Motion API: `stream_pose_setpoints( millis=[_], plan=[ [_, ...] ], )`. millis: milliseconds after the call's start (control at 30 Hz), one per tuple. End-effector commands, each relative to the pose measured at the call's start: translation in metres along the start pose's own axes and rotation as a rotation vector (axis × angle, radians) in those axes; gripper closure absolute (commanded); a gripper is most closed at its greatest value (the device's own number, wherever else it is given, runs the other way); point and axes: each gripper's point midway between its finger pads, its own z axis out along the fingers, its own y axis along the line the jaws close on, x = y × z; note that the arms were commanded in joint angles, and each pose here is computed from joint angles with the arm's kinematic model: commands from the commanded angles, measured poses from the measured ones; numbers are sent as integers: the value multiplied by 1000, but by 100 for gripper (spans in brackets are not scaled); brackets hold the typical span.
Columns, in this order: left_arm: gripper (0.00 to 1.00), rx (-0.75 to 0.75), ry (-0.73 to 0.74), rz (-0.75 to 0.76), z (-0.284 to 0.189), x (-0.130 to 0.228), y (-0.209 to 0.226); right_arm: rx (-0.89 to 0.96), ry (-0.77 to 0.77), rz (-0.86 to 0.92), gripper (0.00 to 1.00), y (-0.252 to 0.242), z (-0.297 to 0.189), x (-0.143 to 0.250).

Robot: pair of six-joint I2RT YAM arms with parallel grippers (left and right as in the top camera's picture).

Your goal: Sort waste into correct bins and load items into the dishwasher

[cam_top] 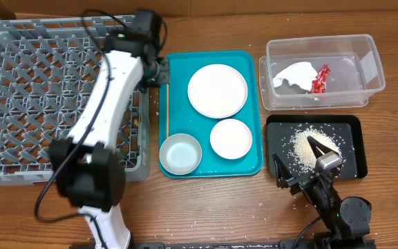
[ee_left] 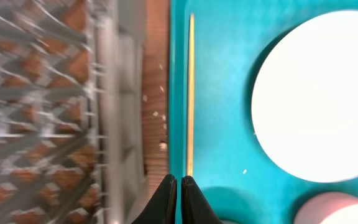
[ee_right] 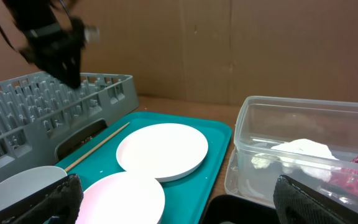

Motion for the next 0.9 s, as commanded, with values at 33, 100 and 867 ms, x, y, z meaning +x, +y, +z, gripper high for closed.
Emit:
stream_pose_setpoints(
  millis=[33,100,867],
  plan=[
    [83,38,-20,76,-14,-3,-1,8,-6,3,0,-2,0,1],
    [71,57,22,85,0,4,-8,8,-6,3,0,-2,0,1],
    [96,-52,350,27,154,65,-16,8,-6,3,0,-2,0,1]
  ],
)
